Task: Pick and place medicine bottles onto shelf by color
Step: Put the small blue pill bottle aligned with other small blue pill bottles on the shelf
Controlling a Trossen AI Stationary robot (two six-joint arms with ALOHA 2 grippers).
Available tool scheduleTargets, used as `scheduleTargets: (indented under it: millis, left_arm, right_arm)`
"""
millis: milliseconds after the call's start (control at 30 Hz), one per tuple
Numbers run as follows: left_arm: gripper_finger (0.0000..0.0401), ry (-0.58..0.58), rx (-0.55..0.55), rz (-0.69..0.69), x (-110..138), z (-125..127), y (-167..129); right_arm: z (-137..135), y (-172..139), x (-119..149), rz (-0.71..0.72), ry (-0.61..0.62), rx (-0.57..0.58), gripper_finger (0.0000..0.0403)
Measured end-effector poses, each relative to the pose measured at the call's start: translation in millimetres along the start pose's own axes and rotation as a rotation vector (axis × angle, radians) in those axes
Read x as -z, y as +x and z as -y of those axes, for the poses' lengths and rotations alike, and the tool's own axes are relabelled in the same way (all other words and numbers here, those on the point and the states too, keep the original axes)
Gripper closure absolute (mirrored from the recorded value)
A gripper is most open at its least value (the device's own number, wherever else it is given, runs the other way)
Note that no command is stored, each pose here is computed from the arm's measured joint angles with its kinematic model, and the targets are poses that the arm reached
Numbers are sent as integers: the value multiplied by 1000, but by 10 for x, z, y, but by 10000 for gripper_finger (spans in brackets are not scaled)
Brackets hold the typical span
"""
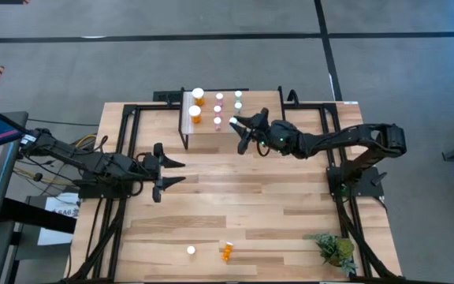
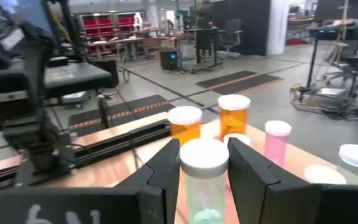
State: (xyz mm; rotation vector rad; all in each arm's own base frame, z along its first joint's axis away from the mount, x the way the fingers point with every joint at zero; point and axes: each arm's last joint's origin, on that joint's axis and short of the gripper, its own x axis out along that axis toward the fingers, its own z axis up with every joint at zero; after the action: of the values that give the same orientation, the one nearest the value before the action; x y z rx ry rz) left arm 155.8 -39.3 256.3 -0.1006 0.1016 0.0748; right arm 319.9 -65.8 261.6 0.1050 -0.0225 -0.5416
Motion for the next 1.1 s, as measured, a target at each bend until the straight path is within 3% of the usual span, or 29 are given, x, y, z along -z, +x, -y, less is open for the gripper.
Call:
scheduleTargets:
  millis: [267,700,967,1100]
  left_arm:
    - [207,-1,0,2,2,4,11]
    - [207,-3,0,8,-5,4,12]
    - [207,-3,1,7,-4,4,12]
    - [207,-3,1,7,-3,4,12]
  right_arm:
    - [158,80,140,-89,13,63,274]
    - [310,116,138,-106,9,135,274]
    - [210,86,146,-98,-20,102,274]
    - [172,-24,235,-3,2,73,274]
